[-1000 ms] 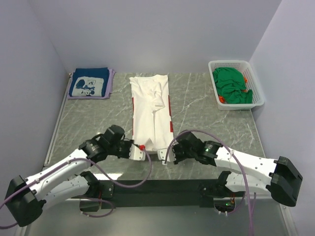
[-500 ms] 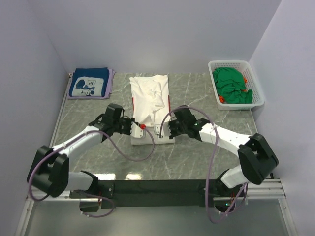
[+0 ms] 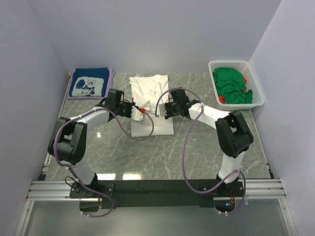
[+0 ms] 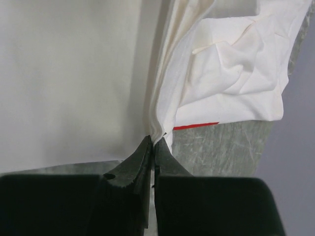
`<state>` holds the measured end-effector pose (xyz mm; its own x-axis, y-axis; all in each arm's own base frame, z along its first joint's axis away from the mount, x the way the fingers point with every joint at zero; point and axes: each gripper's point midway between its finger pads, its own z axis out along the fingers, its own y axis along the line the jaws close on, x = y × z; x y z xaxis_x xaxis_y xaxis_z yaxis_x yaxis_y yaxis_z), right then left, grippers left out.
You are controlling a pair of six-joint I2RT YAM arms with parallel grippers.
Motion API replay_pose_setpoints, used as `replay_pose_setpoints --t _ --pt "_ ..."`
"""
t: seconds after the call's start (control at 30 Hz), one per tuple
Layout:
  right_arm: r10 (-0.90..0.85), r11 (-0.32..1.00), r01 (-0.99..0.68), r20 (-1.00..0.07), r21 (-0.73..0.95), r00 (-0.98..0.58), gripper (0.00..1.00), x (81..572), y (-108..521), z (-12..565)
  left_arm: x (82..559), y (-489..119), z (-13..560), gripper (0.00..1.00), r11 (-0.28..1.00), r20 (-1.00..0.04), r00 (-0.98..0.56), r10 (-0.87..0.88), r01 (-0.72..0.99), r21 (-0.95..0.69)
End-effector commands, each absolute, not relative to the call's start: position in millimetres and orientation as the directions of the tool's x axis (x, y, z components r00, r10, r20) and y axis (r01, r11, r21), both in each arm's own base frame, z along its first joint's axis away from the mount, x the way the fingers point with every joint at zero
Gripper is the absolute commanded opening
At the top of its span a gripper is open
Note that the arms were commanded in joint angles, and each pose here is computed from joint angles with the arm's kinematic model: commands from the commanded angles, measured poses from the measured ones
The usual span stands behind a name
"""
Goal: Fold and stack the t-shirts
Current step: Fold the tshirt
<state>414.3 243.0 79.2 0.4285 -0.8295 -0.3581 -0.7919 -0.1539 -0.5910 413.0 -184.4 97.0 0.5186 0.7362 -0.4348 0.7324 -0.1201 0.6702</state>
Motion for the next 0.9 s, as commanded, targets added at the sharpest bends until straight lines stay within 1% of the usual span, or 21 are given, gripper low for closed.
replay_pose_setpoints --t 0.0,0.03,0.07,0.13,0.17,0.2,0.23,0.27,0.33,0.37,0.4,0.43,0.47,0.53,0.57,0.6,0.63,0.73,0.77,0.8,0.87 --pt "-0.838 -0.137 -0.766 -0.338 -0.628 0.428 0.00 440.6 242.1 85.0 443.8 -186.6 111.1 0.01 -0.122 -0.407 0.568 0.715 0.675 0.727" --pt "-0.842 -0.129 -0.761 -0.335 -0.636 0.423 0.00 445.2 242.7 85.1 448.2 -185.5 109.2 0.01 -0.120 -0.401 0.564 0.722 0.673 0.730" --pt "-0.850 -0.106 -0.756 -0.336 -0.646 0.406 0.06 451.6 242.7 83.3 452.1 -184.4 100.4 0.01 -0.124 -0.403 0.552 0.730 0.687 0.716" --pt "-0.854 -0.070 -0.748 -0.347 -0.660 0.387 0.10 460.2 243.7 88.1 458.5 -180.4 95.8 0.03 -0.118 -0.398 0.535 0.745 0.693 0.711" --pt "-0.855 -0.041 -0.747 -0.364 -0.663 0.369 0.12 463.2 244.7 90.4 461.1 -176.7 91.8 0.06 -0.107 -0.402 0.522 0.752 0.699 0.707" --pt "-0.852 -0.015 -0.731 -0.374 -0.682 0.367 0.24 468.9 247.1 97.5 465.3 -174.9 93.6 0.10 -0.098 -0.397 0.522 0.755 0.688 0.719" --pt "-0.856 0.005 -0.722 -0.377 -0.692 0.355 0.31 473.0 245.8 102.3 467.1 -174.1 94.8 0.15 -0.079 -0.405 0.511 0.758 0.689 0.721" --pt "-0.853 0.032 -0.717 -0.393 -0.696 0.343 0.39 473.4 246.4 109.0 468.7 -170.1 96.3 0.24 -0.057 -0.408 0.495 0.767 0.685 0.726" --pt "-0.853 0.074 -0.697 -0.407 -0.713 0.326 0.59 476.1 242.4 120.6 471.0 -165.4 105.4 0.31 -0.002 -0.437 0.463 0.771 0.689 0.725" --pt "-0.847 0.110 -0.685 -0.429 -0.720 0.314 0.59 475.2 239.4 136.2 471.7 -160.0 118.0 0.36 0.026 -0.446 0.449 0.774 0.682 0.731" --pt "-0.848 0.117 -0.693 -0.435 -0.711 0.304 0.59 471.0 235.8 140.8 470.4 -156.5 122.5 0.38 0.049 -0.461 0.430 0.776 0.688 0.724" --pt "-0.838 0.138 -0.680 -0.451 -0.720 0.307 0.59 466.2 232.4 159.9 463.8 -152.8 122.6 0.40 0.080 -0.492 0.389 0.779 0.717 0.693" --pt "-0.829 0.159 -0.686 -0.473 -0.710 0.298 0.59 461.0 230.5 166.7 461.1 -145.5 138.9 0.44 0.112 -0.503 0.377 0.778 0.704 0.701" --pt "-0.832 0.141 -0.731 -0.481 -0.667 0.278 0.59 439.1 223.4 163.2 447.3 -142.1 145.9 0.45 0.166 -0.560 0.330 0.760 0.734 0.658" --pt "-0.815 0.156 -0.735 -0.506 -0.660 0.283 0.59 428.2 223.4 175.4 434.3 -139.9 153.1 0.45 0.188 -0.586 0.301 0.753 0.754 0.629" --pt "-0.820 0.137 -0.773 -0.509 -0.619 0.262 0.58 412.4 219.2 163.9 423.1 -141.4 151.6 0.45 0.204 -0.617 0.272 0.739 0.782 0.588" --pt "-0.812 0.146 -0.784 -0.526 -0.603 0.253 0.56 401.9 220.3 166.7 408.4 -142.4 143.7 0.46 0.227 -0.655 0.220 0.723 0.819 0.526" --pt "-0.820 0.136 -0.832 -0.532 -0.538 0.210 0.46 379.7 219.5 145.6 372.6 -149.8 134.1 0.48 0.299 -0.736 0.107 0.668 0.868 0.397" --pt "-0.815 0.156 -0.844 -0.549 -0.514 0.183 0.43 375.2 220.8 141.3 365.5 -153.4 136.0 0.48 0.303 -0.747 0.101 0.657 0.872 0.384" --pt "-0.807 0.169 -0.854 -0.567 -0.492 0.166 0.37 371.7 222.3 137.6 361.4 -156.1 134.8 0.47 0.312 -0.760 0.087 0.644 0.877 0.365" --pt "-0.789 0.217 -0.886 -0.608 -0.409 0.088 0.32 365.7 227.3 129.7 354.9 -161.7 131.4 0.45 0.376 -0.805 -0.012 0.593 0.889 0.263"
